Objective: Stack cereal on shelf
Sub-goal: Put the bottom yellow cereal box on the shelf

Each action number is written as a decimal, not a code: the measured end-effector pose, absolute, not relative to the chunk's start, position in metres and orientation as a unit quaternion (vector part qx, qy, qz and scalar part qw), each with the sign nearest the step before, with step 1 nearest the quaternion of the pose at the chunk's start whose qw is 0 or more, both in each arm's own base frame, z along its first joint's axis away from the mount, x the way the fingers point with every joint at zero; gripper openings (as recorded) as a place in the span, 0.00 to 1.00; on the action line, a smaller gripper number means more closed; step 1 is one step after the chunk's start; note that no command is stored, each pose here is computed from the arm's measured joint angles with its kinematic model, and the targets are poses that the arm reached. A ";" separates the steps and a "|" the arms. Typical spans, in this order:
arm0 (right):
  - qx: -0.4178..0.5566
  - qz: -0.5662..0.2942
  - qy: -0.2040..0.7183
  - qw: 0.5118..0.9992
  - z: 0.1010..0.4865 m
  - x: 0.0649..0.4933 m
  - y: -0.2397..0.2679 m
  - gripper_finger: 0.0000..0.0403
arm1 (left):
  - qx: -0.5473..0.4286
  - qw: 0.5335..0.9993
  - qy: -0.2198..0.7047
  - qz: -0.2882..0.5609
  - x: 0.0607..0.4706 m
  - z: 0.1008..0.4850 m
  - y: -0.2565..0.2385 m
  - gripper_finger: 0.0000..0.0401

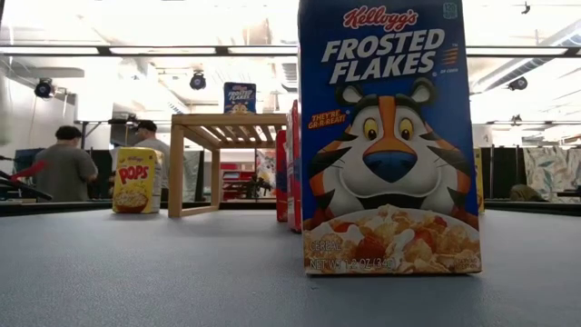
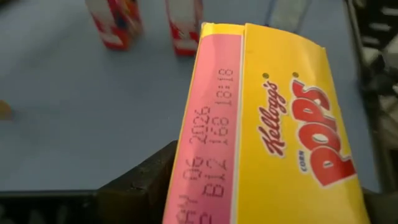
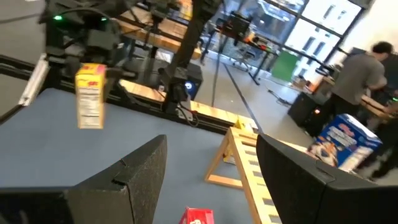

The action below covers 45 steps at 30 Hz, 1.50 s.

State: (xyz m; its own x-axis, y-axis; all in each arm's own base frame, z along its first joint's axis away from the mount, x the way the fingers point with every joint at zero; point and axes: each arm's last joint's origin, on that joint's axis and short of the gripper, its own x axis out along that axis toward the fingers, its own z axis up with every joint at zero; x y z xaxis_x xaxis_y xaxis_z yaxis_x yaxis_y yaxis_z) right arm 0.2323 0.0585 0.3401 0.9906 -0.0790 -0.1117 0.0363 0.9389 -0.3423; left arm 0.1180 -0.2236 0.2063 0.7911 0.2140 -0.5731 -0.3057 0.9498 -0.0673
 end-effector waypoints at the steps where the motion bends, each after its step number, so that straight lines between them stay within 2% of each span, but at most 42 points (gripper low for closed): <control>1: -0.175 -0.021 0.060 0.983 0.341 0.231 0.059 0.59 | -0.071 0.945 0.284 0.146 0.120 0.211 -0.222 0.48; 7: -0.170 0.031 0.026 0.985 0.352 0.220 0.058 0.59 | -0.019 0.957 0.231 0.174 0.132 0.233 -0.211 0.48; 14: -0.163 0.048 -0.011 0.985 0.363 0.202 0.054 0.59 | 0.000 0.961 0.190 0.200 0.144 0.259 -0.186 0.48; 20: -0.151 0.108 -0.047 0.981 0.363 0.196 0.052 0.59 | 0.018 0.960 0.165 0.226 0.151 0.276 -0.166 0.48; 27: -0.141 0.072 -0.032 0.987 0.358 0.204 0.036 0.59 | 0.038 0.959 0.125 0.252 0.166 0.294 -0.155 0.48; 33: -0.143 0.050 -0.014 0.988 0.353 0.212 0.027 0.59 | 0.011 0.969 0.126 0.211 0.193 0.307 -0.156 0.48; 38: -0.149 0.053 -0.007 0.987 0.351 0.211 0.026 0.59 | 0.036 0.981 0.110 0.153 0.222 0.316 -0.155 0.48; 45: -0.150 0.058 -0.027 0.987 0.363 0.188 0.024 0.59 | 0.060 0.985 0.110 0.119 0.255 0.320 -0.123 0.49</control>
State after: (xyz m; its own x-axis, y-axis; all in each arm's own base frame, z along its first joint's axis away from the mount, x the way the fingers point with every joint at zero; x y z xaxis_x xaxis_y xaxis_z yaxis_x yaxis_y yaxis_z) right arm 0.1883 0.0237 0.3627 0.9917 0.1233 0.0350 -0.1073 0.9481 -0.2995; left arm 0.2546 -0.1226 0.3197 0.9479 0.2467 -0.2018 -0.2205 0.9648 0.1436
